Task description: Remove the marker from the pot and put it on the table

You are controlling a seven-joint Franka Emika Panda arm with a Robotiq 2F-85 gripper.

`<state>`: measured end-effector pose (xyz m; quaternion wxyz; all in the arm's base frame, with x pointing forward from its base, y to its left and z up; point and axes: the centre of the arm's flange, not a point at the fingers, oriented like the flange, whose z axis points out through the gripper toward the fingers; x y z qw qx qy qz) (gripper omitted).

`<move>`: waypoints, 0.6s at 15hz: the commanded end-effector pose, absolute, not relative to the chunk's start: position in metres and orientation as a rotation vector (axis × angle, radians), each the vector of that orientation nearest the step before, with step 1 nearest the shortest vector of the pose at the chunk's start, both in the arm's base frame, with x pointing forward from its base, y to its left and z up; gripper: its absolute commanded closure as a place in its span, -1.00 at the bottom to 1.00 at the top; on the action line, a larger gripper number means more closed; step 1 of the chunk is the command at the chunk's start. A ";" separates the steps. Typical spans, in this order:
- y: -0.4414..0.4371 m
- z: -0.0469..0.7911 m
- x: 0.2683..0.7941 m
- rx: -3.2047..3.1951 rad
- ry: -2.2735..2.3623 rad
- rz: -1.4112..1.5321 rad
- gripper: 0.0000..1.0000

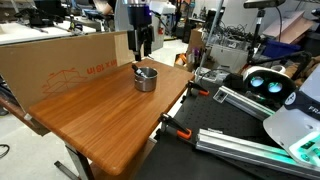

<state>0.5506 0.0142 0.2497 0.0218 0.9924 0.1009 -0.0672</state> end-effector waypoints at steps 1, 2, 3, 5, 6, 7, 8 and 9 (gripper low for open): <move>0.019 0.231 0.563 3.037 0.320 -0.198 -1.00; 0.021 0.227 0.563 3.033 0.325 -0.199 -1.00; 0.024 0.223 0.564 3.030 0.332 -0.200 -1.00; 0.030 0.218 0.566 3.014 0.333 -0.183 -1.00; 0.032 0.217 0.567 3.011 0.334 -0.182 -1.00; 0.035 0.215 0.569 3.001 0.334 -0.180 -1.00; 0.038 0.213 0.570 2.999 0.332 -0.181 -1.00; 0.039 0.211 0.572 2.996 0.325 -0.187 -1.00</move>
